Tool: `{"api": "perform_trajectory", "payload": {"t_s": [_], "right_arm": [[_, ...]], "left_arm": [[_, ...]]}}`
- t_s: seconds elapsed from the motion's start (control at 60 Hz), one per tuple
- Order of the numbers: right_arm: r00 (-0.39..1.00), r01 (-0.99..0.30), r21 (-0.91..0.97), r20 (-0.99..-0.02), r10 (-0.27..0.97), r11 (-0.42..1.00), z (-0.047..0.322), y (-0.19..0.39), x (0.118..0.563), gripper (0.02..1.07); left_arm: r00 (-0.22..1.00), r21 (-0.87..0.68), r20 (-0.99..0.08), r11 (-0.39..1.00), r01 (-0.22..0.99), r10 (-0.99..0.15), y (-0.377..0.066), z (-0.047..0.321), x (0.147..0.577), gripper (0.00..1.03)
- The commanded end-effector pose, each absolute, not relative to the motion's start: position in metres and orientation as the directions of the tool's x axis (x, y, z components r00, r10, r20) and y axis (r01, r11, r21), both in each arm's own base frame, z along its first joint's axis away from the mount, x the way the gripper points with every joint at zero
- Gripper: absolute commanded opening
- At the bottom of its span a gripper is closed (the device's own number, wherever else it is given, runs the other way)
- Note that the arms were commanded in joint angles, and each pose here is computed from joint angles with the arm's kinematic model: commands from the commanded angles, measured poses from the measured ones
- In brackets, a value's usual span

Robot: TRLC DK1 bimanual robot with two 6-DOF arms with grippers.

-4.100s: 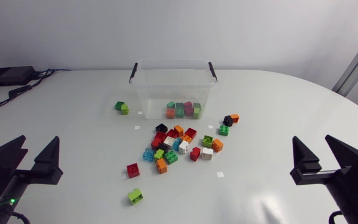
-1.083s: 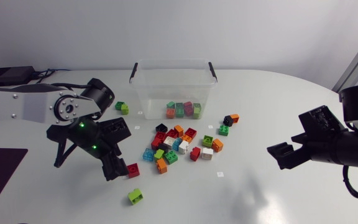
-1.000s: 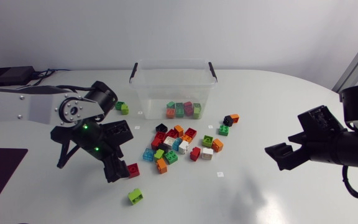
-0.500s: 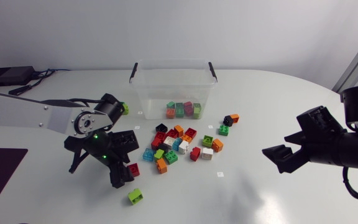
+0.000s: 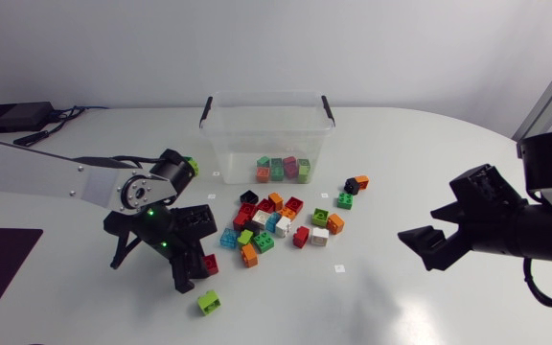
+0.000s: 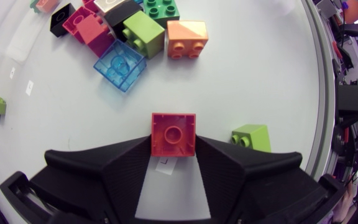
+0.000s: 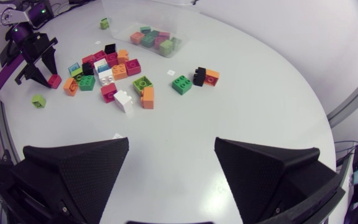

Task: Place the duplo bricks in the container

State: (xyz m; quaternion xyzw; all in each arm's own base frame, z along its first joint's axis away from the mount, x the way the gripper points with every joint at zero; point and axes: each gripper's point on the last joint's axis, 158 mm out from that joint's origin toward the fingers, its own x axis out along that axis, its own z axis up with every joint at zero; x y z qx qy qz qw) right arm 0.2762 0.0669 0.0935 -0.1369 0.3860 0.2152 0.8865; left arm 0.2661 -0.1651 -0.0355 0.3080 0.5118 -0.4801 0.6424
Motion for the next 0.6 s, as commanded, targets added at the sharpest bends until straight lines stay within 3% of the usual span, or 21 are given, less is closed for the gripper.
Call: {"api": "perform_trajectory", "payload": {"t_s": [0.0, 0.2, 0.583], "right_arm": [[0.596, -0.523, -0.084, -0.747, 0.294, 0.848, 0.089, 0.077, 0.273, 1.02], [0.591, -0.519, -0.073, -0.75, 0.296, 0.852, 0.088, 0.083, 0.29, 1.0], [0.564, -0.425, -0.096, -0.806, 0.18, 0.9, 0.061, 0.071, 0.354, 1.0]], "left_arm": [[-0.004, -0.112, -0.945, 0.314, 0.943, -0.326, -0.171, -0.037, 0.266, 0.34], [-0.009, -0.124, -0.935, 0.303, 0.945, -0.354, -0.175, -0.032, 0.261, 0.32], [0.044, -0.087, -0.924, 0.322, 0.943, -0.379, -0.167, -0.003, 0.26, 0.32]]}}
